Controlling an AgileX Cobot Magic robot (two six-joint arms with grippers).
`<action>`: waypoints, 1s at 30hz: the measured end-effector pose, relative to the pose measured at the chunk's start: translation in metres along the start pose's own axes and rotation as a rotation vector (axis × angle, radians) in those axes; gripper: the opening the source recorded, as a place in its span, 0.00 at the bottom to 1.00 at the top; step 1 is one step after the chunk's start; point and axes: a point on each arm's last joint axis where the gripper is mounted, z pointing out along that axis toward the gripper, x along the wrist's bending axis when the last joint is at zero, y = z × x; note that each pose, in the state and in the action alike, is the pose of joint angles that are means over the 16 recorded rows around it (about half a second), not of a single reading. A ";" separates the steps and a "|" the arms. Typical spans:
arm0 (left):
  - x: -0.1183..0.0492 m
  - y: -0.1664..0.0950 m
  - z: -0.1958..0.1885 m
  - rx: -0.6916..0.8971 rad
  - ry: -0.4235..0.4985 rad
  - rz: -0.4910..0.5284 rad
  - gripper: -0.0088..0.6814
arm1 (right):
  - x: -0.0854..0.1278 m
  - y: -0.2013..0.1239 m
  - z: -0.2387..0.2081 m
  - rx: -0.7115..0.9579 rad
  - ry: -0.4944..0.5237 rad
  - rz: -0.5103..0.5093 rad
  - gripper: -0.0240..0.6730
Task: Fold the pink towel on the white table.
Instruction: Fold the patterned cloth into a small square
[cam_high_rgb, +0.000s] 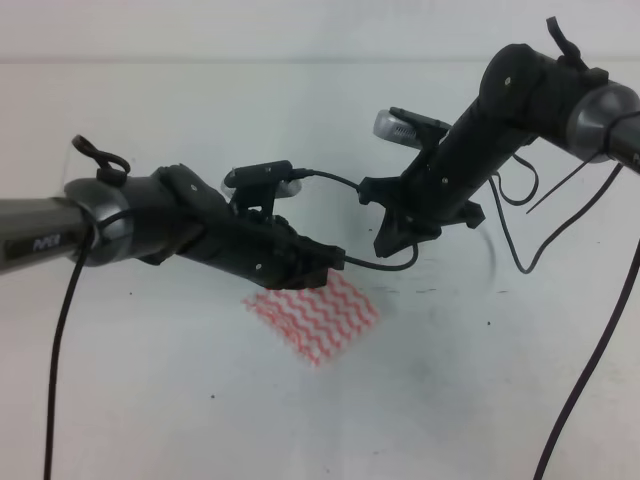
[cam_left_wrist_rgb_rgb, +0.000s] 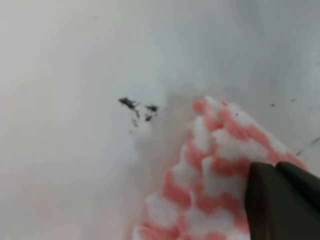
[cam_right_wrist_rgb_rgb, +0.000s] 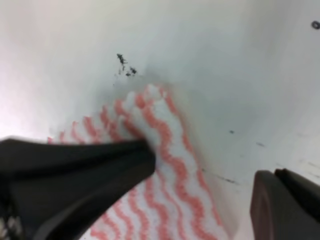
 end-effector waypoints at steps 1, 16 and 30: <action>0.001 -0.001 0.002 0.007 0.003 0.002 0.00 | 0.000 0.000 0.000 0.001 0.003 0.000 0.01; 0.007 -0.007 0.020 0.041 -0.015 0.196 0.00 | 0.002 -0.001 0.000 0.014 0.018 -0.012 0.01; -0.008 -0.008 0.019 0.073 -0.209 0.476 0.00 | 0.002 -0.001 0.000 0.016 0.019 -0.013 0.01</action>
